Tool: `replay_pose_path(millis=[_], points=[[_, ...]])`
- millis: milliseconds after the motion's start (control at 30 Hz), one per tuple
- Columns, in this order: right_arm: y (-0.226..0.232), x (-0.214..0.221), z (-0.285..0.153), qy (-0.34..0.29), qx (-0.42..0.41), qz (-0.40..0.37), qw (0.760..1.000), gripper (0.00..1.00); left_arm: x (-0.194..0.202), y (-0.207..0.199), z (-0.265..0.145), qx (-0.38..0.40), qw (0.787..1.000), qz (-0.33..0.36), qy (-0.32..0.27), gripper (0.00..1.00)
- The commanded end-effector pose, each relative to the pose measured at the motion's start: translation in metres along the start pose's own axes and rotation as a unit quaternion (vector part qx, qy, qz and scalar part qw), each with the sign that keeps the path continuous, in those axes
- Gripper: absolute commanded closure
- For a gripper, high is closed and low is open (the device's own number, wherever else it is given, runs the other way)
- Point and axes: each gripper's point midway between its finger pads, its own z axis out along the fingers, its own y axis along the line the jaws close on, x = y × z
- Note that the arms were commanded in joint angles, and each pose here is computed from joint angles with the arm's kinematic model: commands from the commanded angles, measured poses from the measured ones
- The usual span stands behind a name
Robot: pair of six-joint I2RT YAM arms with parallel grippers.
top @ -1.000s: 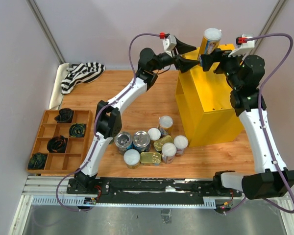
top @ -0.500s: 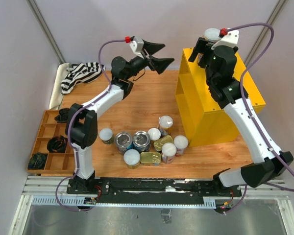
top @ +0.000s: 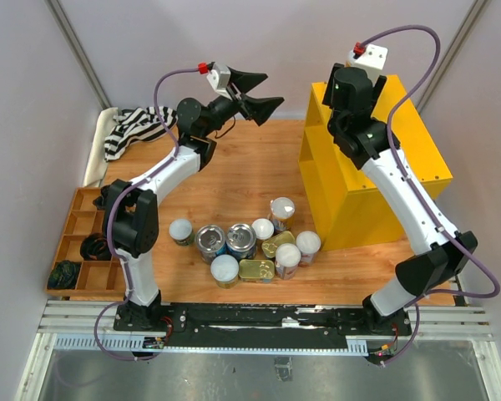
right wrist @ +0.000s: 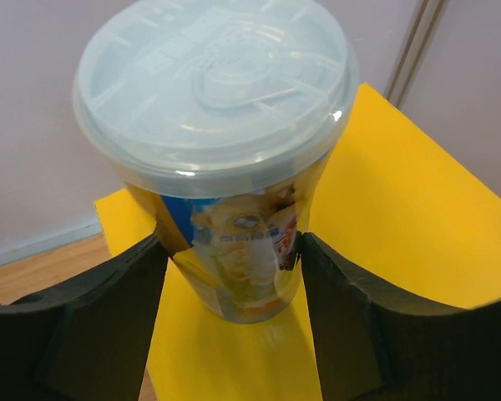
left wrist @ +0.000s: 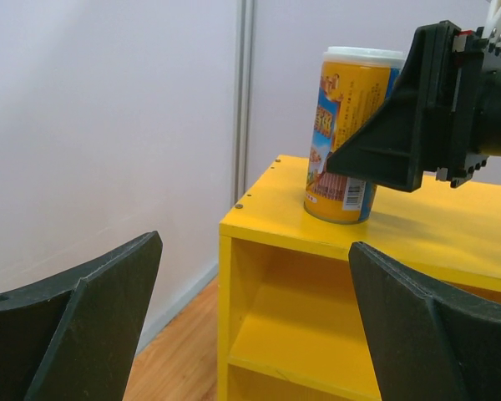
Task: Place and organize the canned foods onto the counter
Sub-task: Place the canned food on the counter.
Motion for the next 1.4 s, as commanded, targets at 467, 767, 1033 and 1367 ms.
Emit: replay_pose_path(millis=[467,767,1033,1367], points=[[-0.053,-0.015,0.024,-0.012,-0.081,0.001,0.997,0.61,-0.015,-0.002,-0.017,-0.014,0.999,0.032,0.018,0.0],[-0.075,-0.02,0.041,-0.019,-0.074,-0.01,0.997,0.6,-0.015,-0.001,-0.02,-0.025,0.998,0.04,0.03,0.0],[-0.09,-0.026,0.05,-0.024,-0.058,-0.012,0.998,0.6,-0.015,0.001,-0.026,-0.041,0.997,0.052,0.042,0.0],[-0.098,-0.025,0.067,-0.025,-0.045,-0.018,0.999,0.6,-0.012,0.003,-0.029,-0.049,0.996,0.056,0.054,0.0]])
